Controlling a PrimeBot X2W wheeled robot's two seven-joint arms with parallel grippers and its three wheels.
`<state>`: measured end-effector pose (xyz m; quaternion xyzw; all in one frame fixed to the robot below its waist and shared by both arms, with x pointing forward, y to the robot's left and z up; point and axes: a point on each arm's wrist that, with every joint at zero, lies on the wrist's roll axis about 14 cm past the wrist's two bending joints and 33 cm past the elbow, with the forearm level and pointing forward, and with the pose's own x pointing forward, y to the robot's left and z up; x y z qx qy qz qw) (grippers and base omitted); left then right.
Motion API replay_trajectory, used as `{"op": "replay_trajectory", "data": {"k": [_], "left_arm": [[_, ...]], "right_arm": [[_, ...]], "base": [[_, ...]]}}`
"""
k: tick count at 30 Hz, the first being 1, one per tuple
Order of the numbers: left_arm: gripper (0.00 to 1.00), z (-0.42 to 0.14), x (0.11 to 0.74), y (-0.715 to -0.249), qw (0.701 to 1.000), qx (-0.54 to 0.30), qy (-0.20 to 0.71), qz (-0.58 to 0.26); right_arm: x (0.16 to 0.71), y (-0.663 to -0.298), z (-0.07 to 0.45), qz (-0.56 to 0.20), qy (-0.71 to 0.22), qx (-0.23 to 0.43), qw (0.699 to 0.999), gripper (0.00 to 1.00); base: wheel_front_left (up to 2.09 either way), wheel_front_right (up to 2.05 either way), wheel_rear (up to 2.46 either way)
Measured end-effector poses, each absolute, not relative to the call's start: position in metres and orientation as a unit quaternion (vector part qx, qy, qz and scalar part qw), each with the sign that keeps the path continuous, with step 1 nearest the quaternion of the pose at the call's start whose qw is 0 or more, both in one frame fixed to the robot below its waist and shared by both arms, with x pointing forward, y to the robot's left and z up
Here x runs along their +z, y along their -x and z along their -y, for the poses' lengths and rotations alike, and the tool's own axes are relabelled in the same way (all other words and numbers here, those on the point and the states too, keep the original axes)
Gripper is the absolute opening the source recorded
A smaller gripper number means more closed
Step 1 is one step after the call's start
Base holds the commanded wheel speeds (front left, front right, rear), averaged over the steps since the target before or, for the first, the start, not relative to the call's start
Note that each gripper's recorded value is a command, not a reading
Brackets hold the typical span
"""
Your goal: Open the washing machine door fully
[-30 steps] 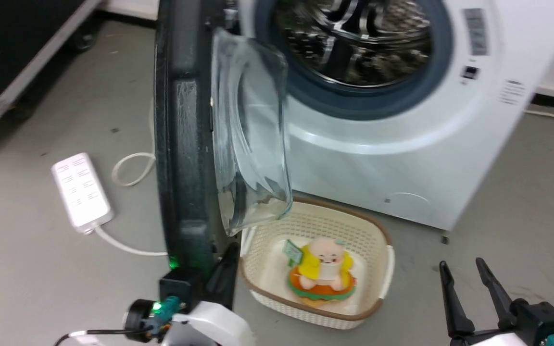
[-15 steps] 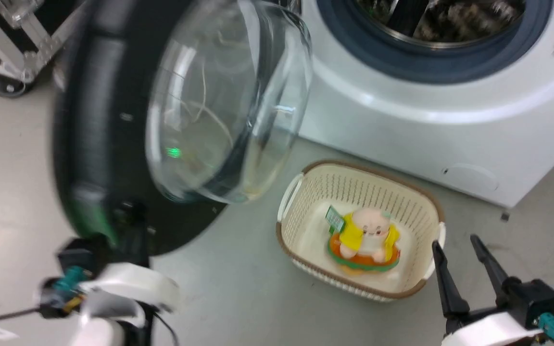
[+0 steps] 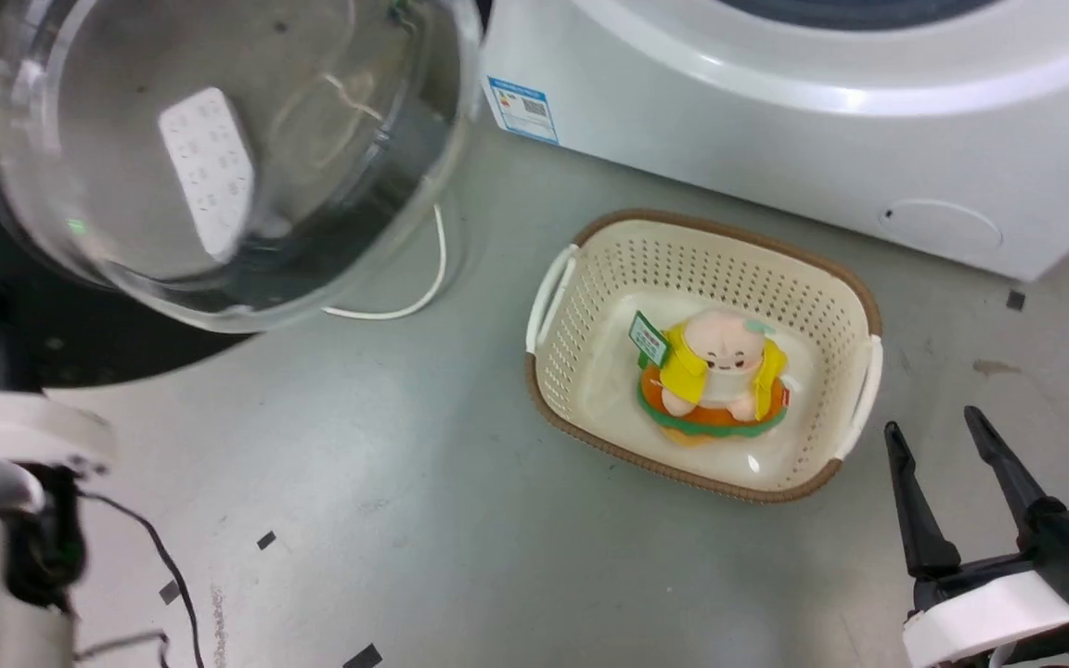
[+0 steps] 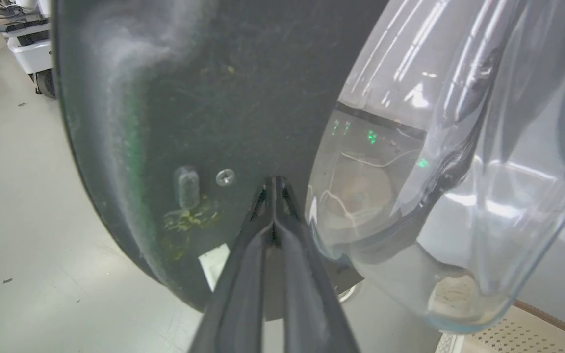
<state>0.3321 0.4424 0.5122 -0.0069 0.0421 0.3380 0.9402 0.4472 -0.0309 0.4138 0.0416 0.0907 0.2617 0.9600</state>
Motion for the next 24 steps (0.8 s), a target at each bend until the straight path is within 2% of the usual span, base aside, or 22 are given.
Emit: {"op": "replay_trajectory", "data": {"k": [7, 13, 18, 24], "left_arm": [[0.00, -0.472, 0.520, -0.353, 0.936, 0.350, -0.012, -0.039], [0.00, -0.473, 0.517, -0.355, 0.938, 0.345, -0.013, -0.030], [0.00, -0.463, 0.525, -0.354, 0.945, 0.328, -0.002, -0.001], [0.00, -0.424, 0.545, -0.353, 0.961, 0.274, 0.006, 0.047]], "right_arm": [[0.407, -0.451, 0.049, -0.101, -0.030, 0.244, 0.964, 1.00], [0.415, -0.452, 0.059, -0.089, -0.024, 0.232, 0.968, 1.00], [0.435, -0.450, 0.064, -0.059, -0.021, 0.222, 0.973, 1.00], [0.479, -0.447, 0.082, 0.017, 0.012, 0.200, 0.980, 1.00]], "base": [[0.00, 0.00, 0.00], [0.00, 0.00, 0.00], [0.00, 0.00, 0.00], [0.00, 0.00, 0.00]]}}
